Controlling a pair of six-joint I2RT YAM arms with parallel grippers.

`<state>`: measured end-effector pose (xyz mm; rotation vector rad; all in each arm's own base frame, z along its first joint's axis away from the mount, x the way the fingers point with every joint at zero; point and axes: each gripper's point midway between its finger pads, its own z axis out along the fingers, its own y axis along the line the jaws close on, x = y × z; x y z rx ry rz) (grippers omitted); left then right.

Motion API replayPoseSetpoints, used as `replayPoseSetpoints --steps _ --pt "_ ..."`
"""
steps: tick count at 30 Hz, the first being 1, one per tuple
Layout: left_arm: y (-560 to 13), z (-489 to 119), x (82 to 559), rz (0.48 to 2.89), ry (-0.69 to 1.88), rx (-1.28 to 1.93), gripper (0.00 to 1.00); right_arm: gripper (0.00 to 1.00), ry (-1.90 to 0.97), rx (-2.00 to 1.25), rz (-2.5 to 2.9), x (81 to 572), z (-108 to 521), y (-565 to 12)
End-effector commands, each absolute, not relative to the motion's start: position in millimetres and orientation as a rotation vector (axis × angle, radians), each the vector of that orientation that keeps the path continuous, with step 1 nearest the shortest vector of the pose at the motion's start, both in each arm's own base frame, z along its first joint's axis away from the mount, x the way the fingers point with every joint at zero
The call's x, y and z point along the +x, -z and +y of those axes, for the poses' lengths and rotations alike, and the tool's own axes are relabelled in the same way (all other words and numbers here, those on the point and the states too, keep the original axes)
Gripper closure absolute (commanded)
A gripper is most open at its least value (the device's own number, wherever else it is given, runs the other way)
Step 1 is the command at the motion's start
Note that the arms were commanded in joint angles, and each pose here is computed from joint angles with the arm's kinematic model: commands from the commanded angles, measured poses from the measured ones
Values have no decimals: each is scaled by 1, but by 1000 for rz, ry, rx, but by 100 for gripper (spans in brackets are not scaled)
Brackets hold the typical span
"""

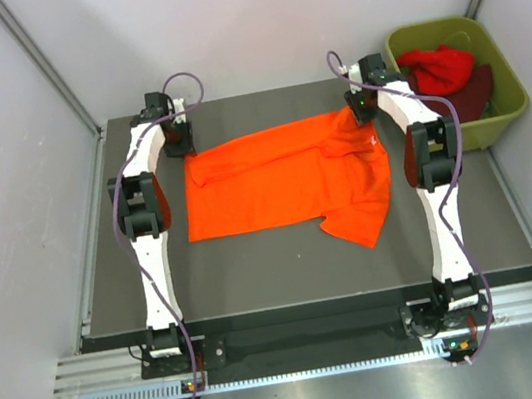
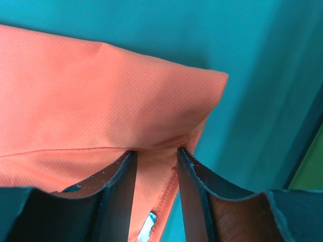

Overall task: Fold and stack the t-shirts
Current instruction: Fold the tshirt

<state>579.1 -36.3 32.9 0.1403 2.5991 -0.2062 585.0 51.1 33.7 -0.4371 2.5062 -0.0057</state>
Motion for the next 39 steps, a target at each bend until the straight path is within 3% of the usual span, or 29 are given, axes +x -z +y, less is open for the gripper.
replayPoseSetpoints --steps 1,2,3,15,28,30,31,32,34,36,39 --pt "-10 -40 554 2717 268 107 85 61 26 -435 2520 580 53 -30" --pt "-8 -39 556 2715 260 107 96 61 26 -436 2520 580 54 -30" --pt "-7 -38 558 2712 247 101 100 61 28 -440 2519 580 55 -29" --pt "-12 -27 621 2520 119 89 100 61 75 -425 2507 591 51 -19" --pt "-12 -7 644 2443 -53 30 100 61 110 -429 2447 616 50 -15" --pt "-16 3 648 2423 -119 0 89 61 121 -435 2440 618 48 -16" --pt "-22 5 651 2403 -141 -15 72 61 124 -437 2434 620 48 -18" --pt "-28 8 653 2388 -162 -25 46 61 125 -435 2428 621 48 -21" --pt "-51 17 659 2337 -223 -54 26 61 120 -431 2404 622 49 -37" --pt "-85 19 661 2283 -238 -71 15 60 115 -435 2398 617 51 -49" --pt "-137 16 654 2225 -224 -78 14 59 104 -418 2350 608 53 -91"
